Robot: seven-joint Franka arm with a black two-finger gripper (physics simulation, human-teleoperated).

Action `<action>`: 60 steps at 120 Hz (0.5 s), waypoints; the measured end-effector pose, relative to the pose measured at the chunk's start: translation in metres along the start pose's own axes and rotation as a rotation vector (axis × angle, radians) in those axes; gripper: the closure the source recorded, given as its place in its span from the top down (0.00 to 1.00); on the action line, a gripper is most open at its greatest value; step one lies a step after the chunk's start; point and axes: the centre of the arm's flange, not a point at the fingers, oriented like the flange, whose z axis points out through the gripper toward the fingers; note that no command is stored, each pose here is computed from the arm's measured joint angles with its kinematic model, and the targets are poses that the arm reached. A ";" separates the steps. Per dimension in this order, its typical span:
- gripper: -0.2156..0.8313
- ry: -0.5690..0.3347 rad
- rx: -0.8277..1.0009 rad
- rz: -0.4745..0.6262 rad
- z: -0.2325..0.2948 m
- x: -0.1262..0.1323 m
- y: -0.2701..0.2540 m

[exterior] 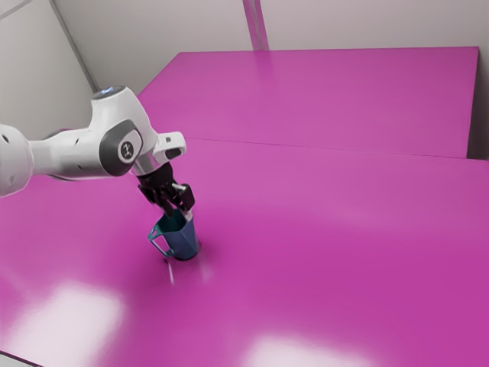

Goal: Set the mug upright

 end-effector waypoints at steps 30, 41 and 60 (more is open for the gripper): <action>0.66 0.101 0.043 0.034 -0.088 0.053 0.003; 0.71 0.131 0.094 0.061 -0.141 0.069 0.004; 0.75 0.143 0.143 0.089 -0.201 0.076 0.008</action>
